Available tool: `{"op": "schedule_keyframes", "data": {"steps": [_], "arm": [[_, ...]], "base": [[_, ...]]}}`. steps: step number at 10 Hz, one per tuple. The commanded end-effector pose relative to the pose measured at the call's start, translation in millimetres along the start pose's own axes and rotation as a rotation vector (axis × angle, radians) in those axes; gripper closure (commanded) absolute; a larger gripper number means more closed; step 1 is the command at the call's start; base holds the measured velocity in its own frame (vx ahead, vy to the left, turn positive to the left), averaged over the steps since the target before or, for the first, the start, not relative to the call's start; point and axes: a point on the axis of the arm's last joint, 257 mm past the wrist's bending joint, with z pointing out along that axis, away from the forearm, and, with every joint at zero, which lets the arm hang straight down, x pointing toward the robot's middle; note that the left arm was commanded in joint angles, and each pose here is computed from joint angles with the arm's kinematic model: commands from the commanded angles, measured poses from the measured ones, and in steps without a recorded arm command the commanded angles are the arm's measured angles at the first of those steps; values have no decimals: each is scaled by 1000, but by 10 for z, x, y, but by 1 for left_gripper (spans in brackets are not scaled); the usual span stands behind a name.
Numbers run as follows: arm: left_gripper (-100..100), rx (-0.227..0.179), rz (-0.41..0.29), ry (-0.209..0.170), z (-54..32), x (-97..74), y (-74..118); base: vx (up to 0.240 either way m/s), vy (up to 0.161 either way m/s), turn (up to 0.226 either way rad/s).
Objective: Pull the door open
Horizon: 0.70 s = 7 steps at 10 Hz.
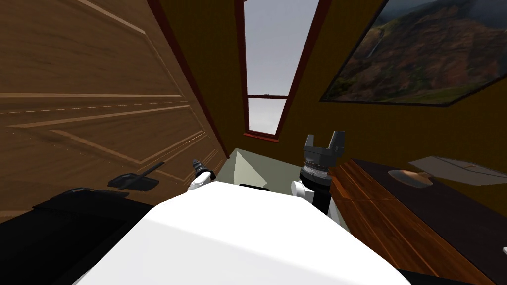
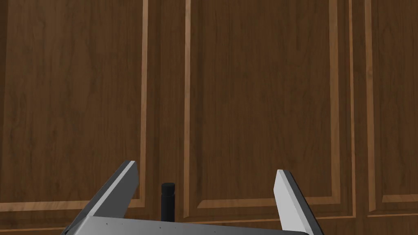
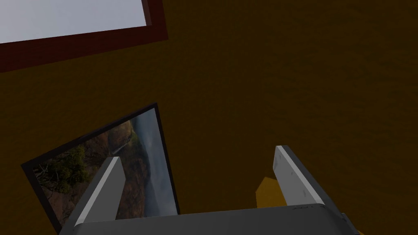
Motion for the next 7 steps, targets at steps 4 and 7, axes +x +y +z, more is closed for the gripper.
{"op": "schedule_keyframes", "data": {"steps": [4, 7], "arm": [[-100, 54, 2, -53, 149, -284, -212], [-100, 85, 7, -85, 237, -460, -349]], "base": [[-160, 142, 186], [-151, 149, 113]]}}
